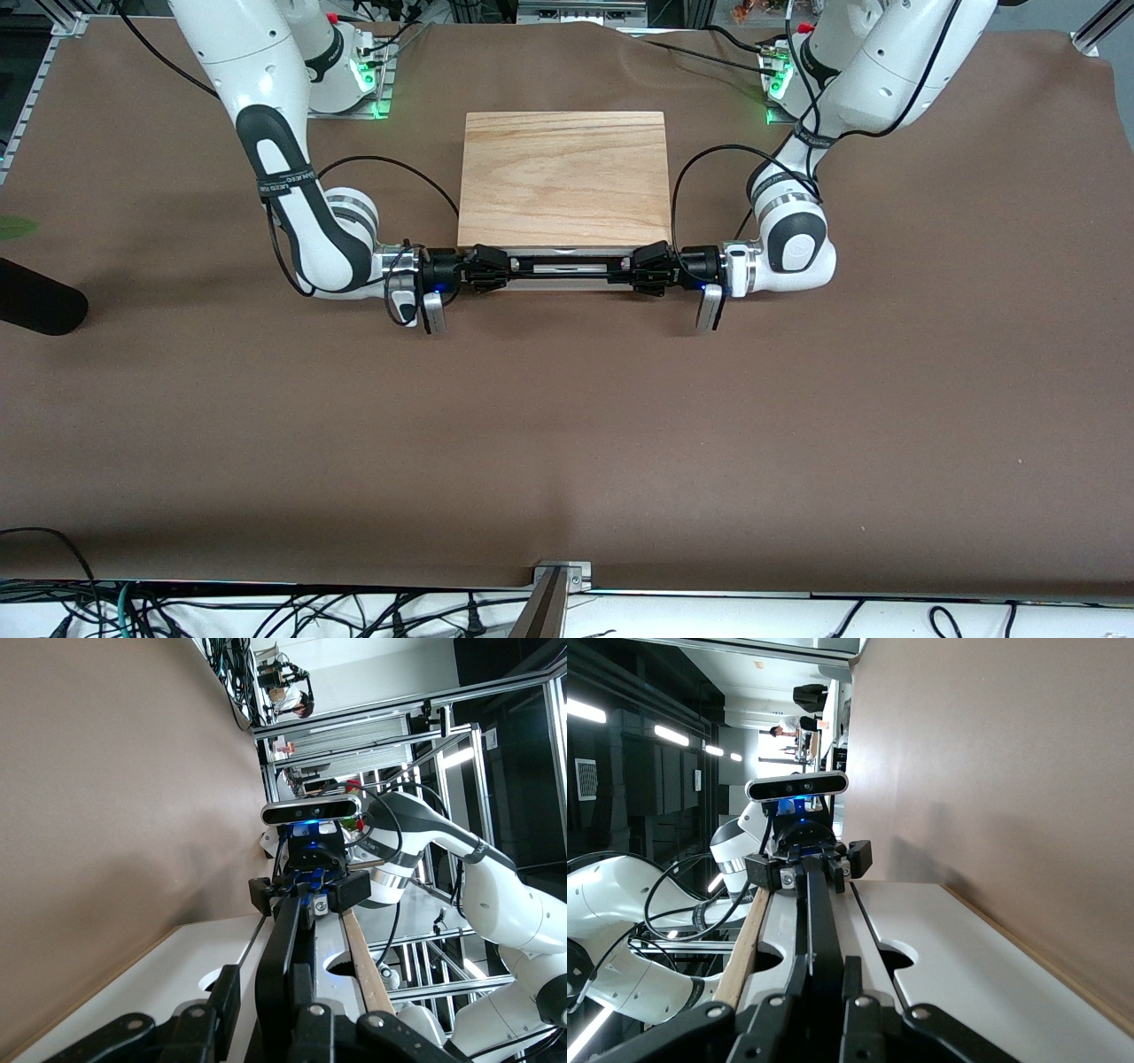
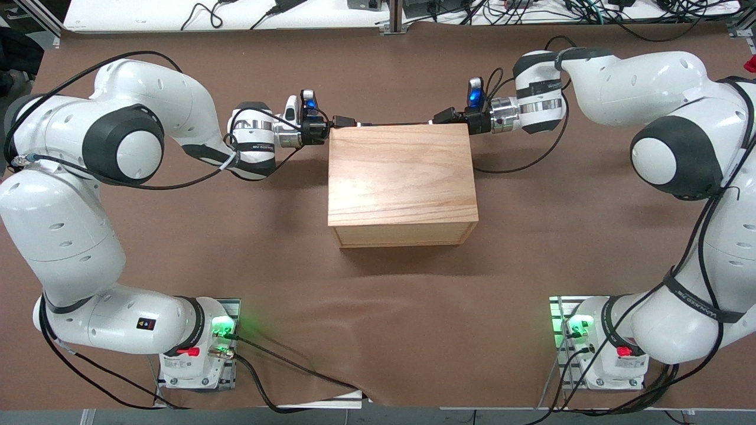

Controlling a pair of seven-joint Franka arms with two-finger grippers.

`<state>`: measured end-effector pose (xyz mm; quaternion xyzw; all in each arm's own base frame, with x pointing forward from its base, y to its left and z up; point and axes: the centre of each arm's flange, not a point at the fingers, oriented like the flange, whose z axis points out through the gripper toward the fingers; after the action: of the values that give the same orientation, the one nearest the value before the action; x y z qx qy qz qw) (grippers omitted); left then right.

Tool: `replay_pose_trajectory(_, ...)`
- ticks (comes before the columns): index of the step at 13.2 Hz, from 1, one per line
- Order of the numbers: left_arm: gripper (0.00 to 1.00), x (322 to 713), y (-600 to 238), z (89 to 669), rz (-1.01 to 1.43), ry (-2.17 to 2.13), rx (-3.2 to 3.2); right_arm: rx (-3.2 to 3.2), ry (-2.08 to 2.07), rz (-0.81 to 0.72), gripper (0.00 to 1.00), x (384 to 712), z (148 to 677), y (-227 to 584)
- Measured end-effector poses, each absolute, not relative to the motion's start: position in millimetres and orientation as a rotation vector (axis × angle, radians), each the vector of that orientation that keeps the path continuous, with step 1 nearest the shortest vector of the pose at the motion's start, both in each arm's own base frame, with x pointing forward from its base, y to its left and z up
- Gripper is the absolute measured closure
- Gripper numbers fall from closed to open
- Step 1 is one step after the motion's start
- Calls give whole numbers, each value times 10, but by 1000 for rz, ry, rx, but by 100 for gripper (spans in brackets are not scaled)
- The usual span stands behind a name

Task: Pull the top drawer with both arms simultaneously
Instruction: 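Close the left gripper and the right gripper on the black handle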

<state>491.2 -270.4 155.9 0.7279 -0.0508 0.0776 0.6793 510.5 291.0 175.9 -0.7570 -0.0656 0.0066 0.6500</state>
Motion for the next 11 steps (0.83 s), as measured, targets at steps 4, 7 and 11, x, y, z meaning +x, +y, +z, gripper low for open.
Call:
replay_pose_trajectory(4,74,4909,-2706,1560,169,-110,1622,-1721,-148,15,82,5105,1755,2908)
replay_pose_trajectory(7,81,4893,-2704,1551,160,-85,1614,-1718,-152,13,82,5106,1757,2909)
replay_pose_trajectory(11,81,4885,-2705,1540,156,-75,1609,-1718,-152,13,82,5106,1757,2909)
